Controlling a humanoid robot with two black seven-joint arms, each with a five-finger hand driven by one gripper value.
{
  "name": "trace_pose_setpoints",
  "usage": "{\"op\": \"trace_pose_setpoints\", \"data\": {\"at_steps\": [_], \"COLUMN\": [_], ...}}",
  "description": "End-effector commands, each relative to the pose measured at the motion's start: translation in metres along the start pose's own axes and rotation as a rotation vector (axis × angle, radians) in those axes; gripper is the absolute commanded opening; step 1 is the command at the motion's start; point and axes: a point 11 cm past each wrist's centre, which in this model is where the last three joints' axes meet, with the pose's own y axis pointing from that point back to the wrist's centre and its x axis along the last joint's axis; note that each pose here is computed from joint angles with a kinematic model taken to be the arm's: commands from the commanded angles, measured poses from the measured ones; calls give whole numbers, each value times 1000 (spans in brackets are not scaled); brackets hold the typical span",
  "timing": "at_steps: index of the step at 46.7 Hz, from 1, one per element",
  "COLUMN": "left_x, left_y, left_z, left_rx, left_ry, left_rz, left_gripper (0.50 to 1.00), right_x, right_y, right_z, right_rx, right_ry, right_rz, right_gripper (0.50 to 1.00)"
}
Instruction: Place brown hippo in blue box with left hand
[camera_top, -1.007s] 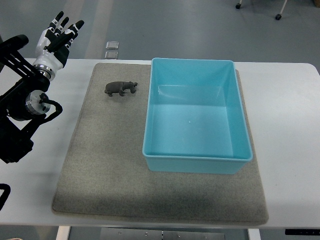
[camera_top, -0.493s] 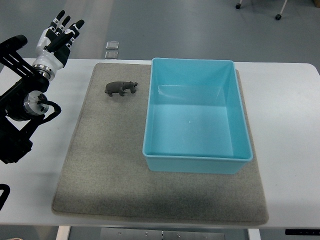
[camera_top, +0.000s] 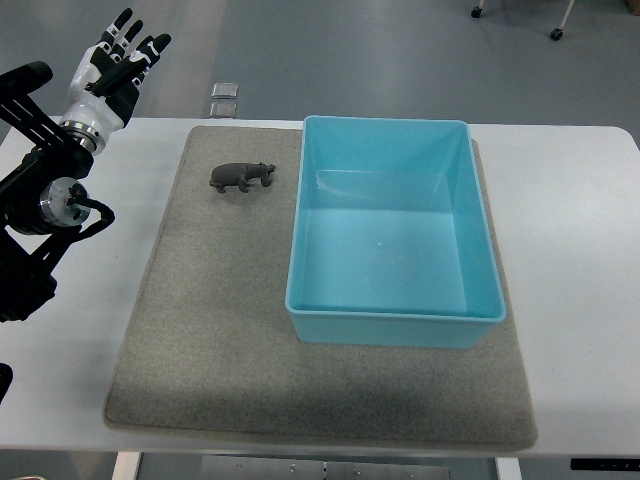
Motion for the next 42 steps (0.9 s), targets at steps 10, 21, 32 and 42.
{"op": "trace_pose_setpoints", "data": {"at_steps": [10,21,32,42], "left_x": [0,-3,-13,-25], "left_y": [0,0,-8,-17], "left_z": [-1,0,-2,-10], "left_rx": [1,1,35,80], "left_ry": [-44,-42,-140,-414], "left_rz": [-16,-37,-76,-152], "left_gripper": [996,996,994,992], "right_x": [0,0,0,0], "right_y": [0,0,0,0], "right_z": [0,0,0,0], "right_rx": [0,0,0,0], "right_ry": [0,0,0,0], "right_rz": [0,0,0,0], "right_gripper": [936,936,936,936]}}
